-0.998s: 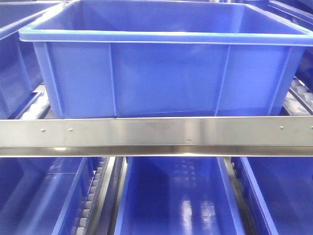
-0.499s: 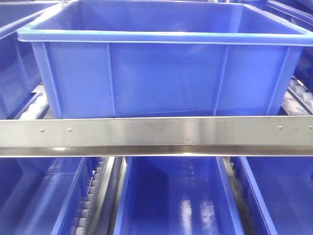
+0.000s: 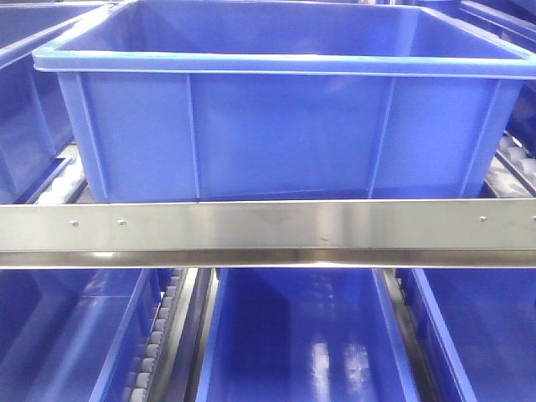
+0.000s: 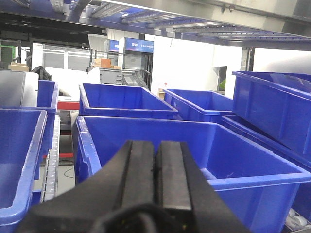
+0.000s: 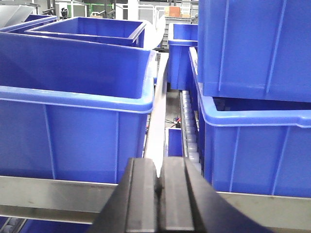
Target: Grab silver tray and place in blue box
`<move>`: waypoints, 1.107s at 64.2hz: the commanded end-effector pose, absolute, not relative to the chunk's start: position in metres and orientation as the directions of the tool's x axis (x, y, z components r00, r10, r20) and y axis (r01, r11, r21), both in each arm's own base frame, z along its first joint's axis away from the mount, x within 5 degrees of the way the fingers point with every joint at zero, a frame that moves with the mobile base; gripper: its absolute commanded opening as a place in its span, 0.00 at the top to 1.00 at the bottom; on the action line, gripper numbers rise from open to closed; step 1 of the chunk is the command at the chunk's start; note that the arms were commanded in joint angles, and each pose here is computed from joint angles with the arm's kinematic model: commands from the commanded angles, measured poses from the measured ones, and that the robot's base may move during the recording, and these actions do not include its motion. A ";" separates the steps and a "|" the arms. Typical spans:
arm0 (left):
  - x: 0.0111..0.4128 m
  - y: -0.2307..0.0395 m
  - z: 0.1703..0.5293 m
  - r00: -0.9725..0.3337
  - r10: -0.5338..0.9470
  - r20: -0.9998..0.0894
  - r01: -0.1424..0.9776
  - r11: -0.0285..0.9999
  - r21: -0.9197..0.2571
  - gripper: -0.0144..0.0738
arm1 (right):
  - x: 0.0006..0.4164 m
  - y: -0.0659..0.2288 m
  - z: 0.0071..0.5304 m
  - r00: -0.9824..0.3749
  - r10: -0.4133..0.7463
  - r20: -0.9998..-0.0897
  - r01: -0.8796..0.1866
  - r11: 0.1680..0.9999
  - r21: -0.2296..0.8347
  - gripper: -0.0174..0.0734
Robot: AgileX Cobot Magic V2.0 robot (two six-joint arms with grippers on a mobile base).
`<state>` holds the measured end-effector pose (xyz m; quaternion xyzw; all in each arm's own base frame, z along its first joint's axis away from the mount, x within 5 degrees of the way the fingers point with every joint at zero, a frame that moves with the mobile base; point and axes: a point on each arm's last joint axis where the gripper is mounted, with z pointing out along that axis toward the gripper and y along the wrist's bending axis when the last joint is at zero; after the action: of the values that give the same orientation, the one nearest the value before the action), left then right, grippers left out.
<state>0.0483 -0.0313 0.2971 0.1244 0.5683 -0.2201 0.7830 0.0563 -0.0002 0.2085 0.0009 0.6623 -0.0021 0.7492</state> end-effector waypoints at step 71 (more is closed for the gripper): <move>0.044 -0.004 0.273 0.235 -0.105 -0.966 0.119 0.990 -0.079 0.95 | 0.054 0.000 0.216 0.219 0.001 -0.976 0.007 1.000 0.003 0.78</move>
<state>0.0464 -0.0073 0.2661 0.0226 0.6524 -0.0891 0.7522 0.0563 -0.0002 0.2085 0.0012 0.6623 -0.0019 0.7492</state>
